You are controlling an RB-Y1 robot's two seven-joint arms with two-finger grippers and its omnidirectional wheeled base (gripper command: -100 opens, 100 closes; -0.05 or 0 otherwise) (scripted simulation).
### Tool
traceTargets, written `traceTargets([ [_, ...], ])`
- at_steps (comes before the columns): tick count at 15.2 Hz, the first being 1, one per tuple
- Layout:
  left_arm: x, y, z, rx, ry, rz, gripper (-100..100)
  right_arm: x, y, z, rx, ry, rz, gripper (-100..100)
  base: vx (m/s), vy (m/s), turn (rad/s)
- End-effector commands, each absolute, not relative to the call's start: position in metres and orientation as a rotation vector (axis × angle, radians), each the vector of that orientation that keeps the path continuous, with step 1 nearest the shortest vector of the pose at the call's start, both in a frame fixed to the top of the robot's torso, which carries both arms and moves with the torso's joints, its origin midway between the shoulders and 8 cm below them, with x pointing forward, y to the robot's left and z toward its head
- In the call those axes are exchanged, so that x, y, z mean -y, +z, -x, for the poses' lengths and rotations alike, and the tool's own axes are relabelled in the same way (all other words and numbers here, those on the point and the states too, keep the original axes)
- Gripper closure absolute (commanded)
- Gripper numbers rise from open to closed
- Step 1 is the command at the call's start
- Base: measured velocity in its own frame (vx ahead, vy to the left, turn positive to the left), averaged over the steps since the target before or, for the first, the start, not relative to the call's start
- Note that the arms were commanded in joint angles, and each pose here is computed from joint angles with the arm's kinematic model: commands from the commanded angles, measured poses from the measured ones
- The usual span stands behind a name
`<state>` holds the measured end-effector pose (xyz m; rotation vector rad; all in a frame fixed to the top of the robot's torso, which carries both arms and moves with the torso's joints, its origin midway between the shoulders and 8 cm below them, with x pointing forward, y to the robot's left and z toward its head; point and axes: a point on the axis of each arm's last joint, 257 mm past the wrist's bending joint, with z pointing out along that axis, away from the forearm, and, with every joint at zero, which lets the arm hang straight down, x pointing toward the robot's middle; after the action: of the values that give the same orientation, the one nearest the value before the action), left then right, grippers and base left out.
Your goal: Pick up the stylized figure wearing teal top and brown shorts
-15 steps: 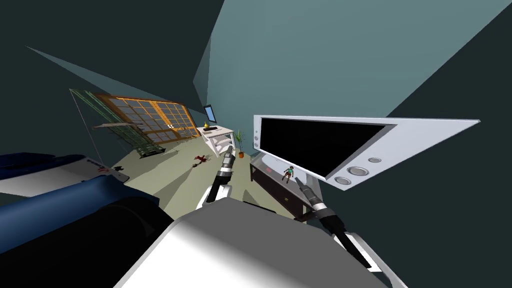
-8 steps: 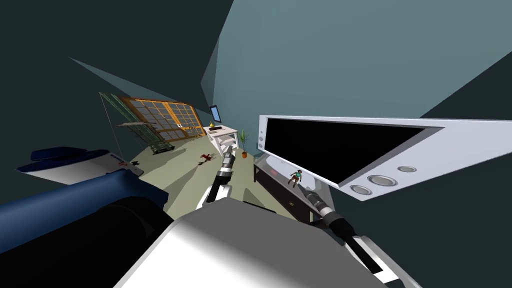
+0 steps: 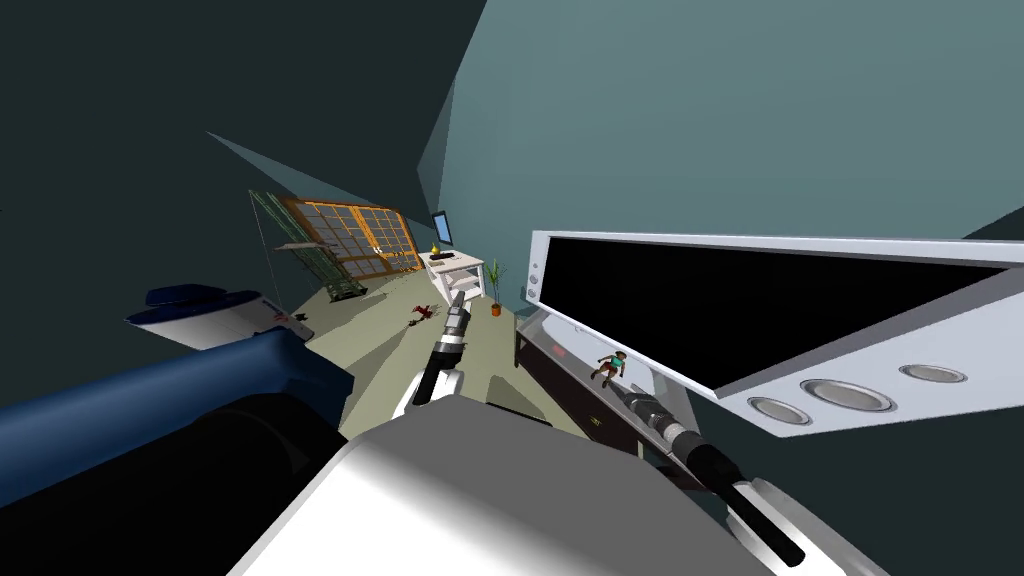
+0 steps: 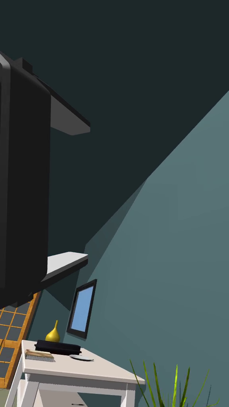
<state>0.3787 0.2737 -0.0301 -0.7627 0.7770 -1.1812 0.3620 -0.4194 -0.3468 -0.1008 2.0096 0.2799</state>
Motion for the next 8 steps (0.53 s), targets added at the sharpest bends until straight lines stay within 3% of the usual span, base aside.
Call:
traceTargets([
  [1, -0.274, -0.03, -0.379, -0.777, -1.181, 0.763, 0, 0.436, -0.353, -0.355, -2.043, 0.221, 0.151, -100, 0.038, 0.081, 0.099],
  [6, -0.274, -0.03, -0.379, -0.777, -1.181, 0.763, 0, 0.511, -0.365, -0.338, -2.155, -0.031, 0.372, -100, 0.042, 0.103, 0.135],
  [8, -0.274, -0.03, -0.379, -0.777, -1.181, 0.763, 0, 0.514, -0.365, -0.338, -2.158, -0.037, 0.373, -100, 0.038, 0.072, 0.093],
])
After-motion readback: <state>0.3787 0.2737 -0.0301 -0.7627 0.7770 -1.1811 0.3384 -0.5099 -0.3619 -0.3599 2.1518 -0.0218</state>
